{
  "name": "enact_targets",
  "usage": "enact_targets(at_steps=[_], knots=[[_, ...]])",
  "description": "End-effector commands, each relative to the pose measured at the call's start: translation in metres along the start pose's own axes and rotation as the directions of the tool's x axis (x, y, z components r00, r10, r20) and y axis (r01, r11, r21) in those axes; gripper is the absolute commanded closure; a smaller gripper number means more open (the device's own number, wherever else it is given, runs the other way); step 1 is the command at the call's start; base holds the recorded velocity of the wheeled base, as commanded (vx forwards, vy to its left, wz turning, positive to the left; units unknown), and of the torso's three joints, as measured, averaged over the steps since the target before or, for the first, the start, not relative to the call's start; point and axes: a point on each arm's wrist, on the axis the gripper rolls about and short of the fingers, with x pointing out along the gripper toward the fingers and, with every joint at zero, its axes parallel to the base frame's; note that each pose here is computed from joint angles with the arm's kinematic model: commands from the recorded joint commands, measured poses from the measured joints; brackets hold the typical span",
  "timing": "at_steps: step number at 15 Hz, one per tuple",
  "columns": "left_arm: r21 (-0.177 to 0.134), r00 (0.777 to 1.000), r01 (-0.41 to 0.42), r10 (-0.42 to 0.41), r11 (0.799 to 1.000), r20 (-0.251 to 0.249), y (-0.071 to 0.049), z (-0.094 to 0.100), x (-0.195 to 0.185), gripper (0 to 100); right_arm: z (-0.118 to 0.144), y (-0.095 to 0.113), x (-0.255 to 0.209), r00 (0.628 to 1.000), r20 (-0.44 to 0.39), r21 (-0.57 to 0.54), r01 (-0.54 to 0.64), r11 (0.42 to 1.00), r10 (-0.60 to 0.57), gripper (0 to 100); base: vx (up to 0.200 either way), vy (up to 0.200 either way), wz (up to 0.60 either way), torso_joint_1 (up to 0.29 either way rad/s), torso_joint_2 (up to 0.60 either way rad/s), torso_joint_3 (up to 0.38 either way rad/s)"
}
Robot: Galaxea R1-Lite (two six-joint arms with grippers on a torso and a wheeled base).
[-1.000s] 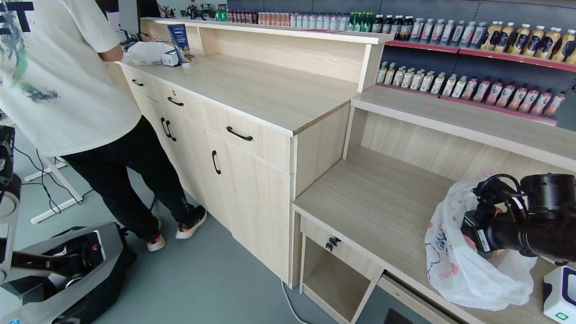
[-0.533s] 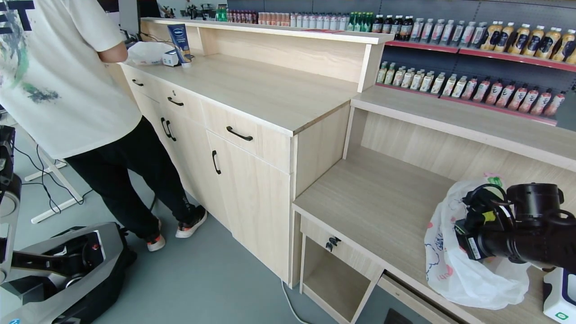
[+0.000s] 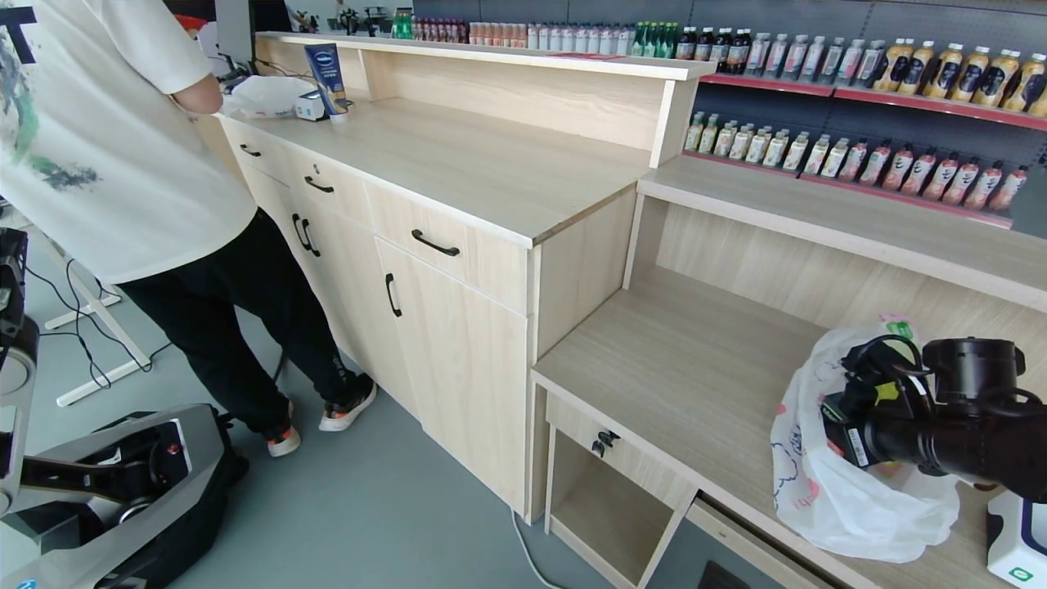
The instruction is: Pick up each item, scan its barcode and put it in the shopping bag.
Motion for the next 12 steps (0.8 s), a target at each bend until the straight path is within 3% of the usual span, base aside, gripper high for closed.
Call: enact_targets(at_steps=[1, 12], knots=[[0.000, 1.000, -0.001, 0.001, 1.000, 0.000, 0.0000, 0.0000, 0.0000, 0, -0.0078, -0.0005, 0.0112, 1.000, -0.023, 0.006, -0.004, 1.000, 0.005, 100, 0.000, 0.000, 0.00, 0.000, 0.00, 0.000], [0.000, 1.000, -0.001, 0.001, 1.000, 0.000, 0.0000, 0.0000, 0.0000, 0, -0.0135, 0.0008, 0.0176, 0.999, -0.027, 0.007, -0.028, 1.000, 0.029, 100, 0.000, 0.000, 0.00, 0.000, 0.00, 0.000]])
